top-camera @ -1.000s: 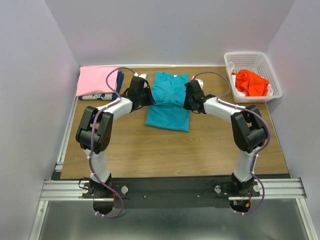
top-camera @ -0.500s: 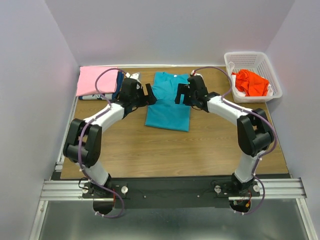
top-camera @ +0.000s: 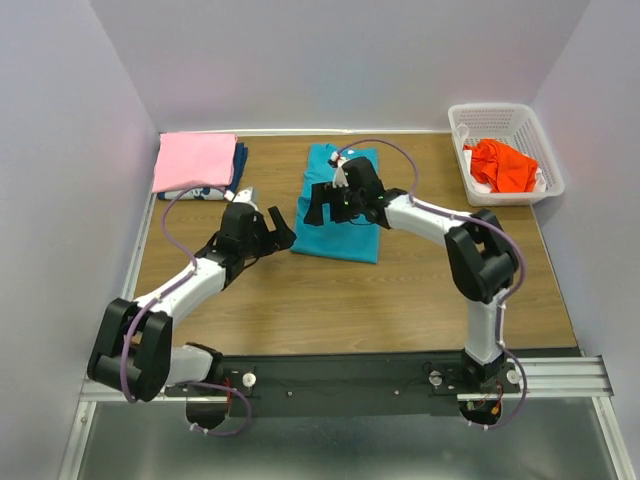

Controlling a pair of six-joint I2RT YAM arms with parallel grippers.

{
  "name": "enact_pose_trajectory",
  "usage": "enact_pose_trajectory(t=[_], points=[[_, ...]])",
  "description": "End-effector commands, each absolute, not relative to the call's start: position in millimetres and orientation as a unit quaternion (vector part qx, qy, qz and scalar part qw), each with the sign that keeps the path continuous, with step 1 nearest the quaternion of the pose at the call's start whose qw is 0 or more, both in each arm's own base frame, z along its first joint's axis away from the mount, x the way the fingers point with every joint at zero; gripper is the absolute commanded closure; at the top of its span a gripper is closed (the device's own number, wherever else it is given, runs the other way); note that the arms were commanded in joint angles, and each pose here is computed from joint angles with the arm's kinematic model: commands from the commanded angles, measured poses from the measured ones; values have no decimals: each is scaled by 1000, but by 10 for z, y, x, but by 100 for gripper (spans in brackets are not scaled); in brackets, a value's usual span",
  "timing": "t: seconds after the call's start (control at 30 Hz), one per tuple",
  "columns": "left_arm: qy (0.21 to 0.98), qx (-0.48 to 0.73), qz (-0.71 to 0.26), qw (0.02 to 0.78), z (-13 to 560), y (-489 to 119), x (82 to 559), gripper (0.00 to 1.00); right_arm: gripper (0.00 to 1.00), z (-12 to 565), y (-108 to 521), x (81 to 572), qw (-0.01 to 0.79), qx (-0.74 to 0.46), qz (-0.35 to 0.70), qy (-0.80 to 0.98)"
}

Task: Fold and stack the t-shirts
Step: Fold the tshirt

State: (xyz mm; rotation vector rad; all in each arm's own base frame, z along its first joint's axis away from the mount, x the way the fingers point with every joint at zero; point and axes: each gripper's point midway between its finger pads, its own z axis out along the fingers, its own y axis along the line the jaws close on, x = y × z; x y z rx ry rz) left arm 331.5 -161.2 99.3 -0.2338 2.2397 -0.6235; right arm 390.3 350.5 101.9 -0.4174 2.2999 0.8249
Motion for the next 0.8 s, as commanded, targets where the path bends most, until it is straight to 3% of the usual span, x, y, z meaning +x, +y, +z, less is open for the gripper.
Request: enact_pose_trajectory(t=[0.0, 0.43, 0.77], points=[[875, -134, -224, 408, 980, -1425, 3228, 2, 0, 952, 3775, 4021, 312, -199, 357, 858], [881, -150, -205, 400, 725, -1346, 3176, 2, 0, 674, 4156, 4873, 367, -176, 329, 852], [867, -133, -239, 417, 854, -1555, 3508, 2, 0, 1266, 3757, 4638, 403, -125, 299, 856]])
